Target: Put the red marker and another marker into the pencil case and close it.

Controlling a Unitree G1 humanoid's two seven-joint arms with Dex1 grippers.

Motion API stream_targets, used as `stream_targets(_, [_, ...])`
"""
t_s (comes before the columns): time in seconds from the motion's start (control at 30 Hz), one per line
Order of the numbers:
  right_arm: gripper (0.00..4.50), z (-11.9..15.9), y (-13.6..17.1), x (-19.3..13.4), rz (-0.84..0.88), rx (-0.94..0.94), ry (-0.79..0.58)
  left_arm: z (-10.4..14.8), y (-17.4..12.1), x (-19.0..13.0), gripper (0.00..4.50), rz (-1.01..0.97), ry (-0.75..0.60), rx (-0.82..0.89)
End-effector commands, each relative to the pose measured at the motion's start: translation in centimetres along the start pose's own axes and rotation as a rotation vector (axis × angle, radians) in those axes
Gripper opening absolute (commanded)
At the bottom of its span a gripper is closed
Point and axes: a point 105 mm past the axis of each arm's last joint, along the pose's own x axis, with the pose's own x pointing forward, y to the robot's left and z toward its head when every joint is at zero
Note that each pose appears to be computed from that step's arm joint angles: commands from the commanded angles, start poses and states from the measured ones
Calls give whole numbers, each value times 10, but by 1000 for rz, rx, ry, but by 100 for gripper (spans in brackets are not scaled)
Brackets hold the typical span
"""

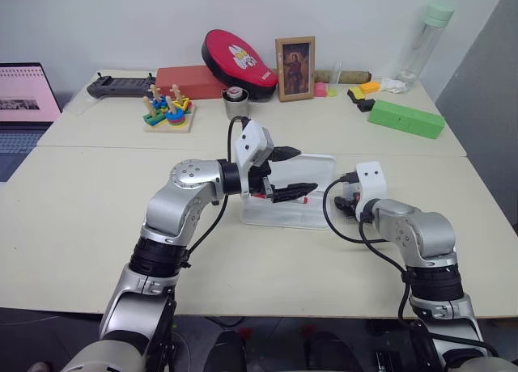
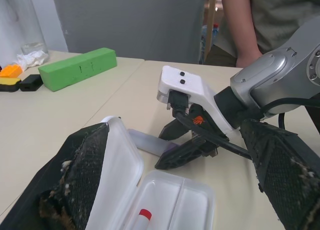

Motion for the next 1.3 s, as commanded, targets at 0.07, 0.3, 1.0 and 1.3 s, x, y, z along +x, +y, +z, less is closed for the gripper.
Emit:
stream_targets(0.07, [167,-7,-24,-1,-81,-9,26,15,-1,-1,450,4,-40,46])
stream_targets(0.3, [110,9,-52,-14,-132,-3,-26,13,3,-9,450,20,-32,44])
stream_targets(1.0, [110,32,14,-83,706,-857,-79,-29,-2,-154,450,87,314,51])
stream_targets(1.3, [110,57,65,-44,784,-1037,-109,-36,-12,-162,450,139,319,12])
